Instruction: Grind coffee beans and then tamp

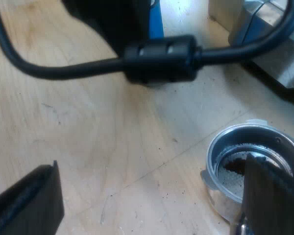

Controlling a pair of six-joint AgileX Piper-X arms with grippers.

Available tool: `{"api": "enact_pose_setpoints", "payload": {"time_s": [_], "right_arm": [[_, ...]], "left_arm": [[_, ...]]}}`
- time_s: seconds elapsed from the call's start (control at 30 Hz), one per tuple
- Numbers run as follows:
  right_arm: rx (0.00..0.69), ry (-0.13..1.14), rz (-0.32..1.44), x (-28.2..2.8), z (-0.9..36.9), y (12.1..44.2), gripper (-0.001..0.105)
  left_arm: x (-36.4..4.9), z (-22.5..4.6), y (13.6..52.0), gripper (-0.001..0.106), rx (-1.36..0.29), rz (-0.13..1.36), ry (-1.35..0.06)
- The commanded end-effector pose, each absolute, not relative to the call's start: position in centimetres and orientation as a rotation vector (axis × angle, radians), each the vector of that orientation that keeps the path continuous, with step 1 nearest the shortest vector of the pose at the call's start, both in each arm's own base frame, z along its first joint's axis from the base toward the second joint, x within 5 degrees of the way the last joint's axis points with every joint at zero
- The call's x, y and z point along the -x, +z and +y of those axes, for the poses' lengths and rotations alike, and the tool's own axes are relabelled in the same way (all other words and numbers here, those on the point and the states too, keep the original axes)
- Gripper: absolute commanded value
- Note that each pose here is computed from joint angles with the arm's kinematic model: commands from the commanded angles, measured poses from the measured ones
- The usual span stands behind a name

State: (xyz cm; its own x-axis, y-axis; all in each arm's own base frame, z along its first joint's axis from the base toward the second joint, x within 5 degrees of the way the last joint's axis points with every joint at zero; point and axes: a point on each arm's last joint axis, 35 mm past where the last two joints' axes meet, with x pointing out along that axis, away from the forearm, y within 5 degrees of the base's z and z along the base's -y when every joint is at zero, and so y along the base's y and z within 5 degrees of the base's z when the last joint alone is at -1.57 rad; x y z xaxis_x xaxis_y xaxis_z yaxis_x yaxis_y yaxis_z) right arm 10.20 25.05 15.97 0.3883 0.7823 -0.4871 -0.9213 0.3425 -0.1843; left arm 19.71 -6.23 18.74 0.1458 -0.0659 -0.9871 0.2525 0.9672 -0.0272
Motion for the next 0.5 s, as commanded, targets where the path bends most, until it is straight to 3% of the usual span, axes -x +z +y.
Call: {"api": "enact_pose_setpoints", "payload": {"time_s": [0.03,0.23,0.37,0.4,0.5], "right_arm": [[0.452,1.139,0.325,-10.3,25.3,16.3,0.077],[0.443,1.139,0.342,-10.3,25.2,16.3,0.077],[0.404,1.130,0.362,-10.3,25.1,16.6,0.077],[0.366,1.115,0.415,-10.1,24.8,17.0,0.077],[0.401,1.110,0.465,-9.9,24.3,17.5,0.077]], "left_arm": [[-19.3,-5.9,18.6,0.086,-0.203,1.451,-0.190],[-18.0,-5.5,19.6,0.086,-0.214,1.487,-0.182],[-17.2,-5.2,20.6,0.086,-0.184,1.466,-0.161],[-16.5,-5.0,21.5,0.086,-0.165,1.433,-0.154],[-15.5,-4.7,22.8,0.086,-0.150,1.384,-0.155]]}}
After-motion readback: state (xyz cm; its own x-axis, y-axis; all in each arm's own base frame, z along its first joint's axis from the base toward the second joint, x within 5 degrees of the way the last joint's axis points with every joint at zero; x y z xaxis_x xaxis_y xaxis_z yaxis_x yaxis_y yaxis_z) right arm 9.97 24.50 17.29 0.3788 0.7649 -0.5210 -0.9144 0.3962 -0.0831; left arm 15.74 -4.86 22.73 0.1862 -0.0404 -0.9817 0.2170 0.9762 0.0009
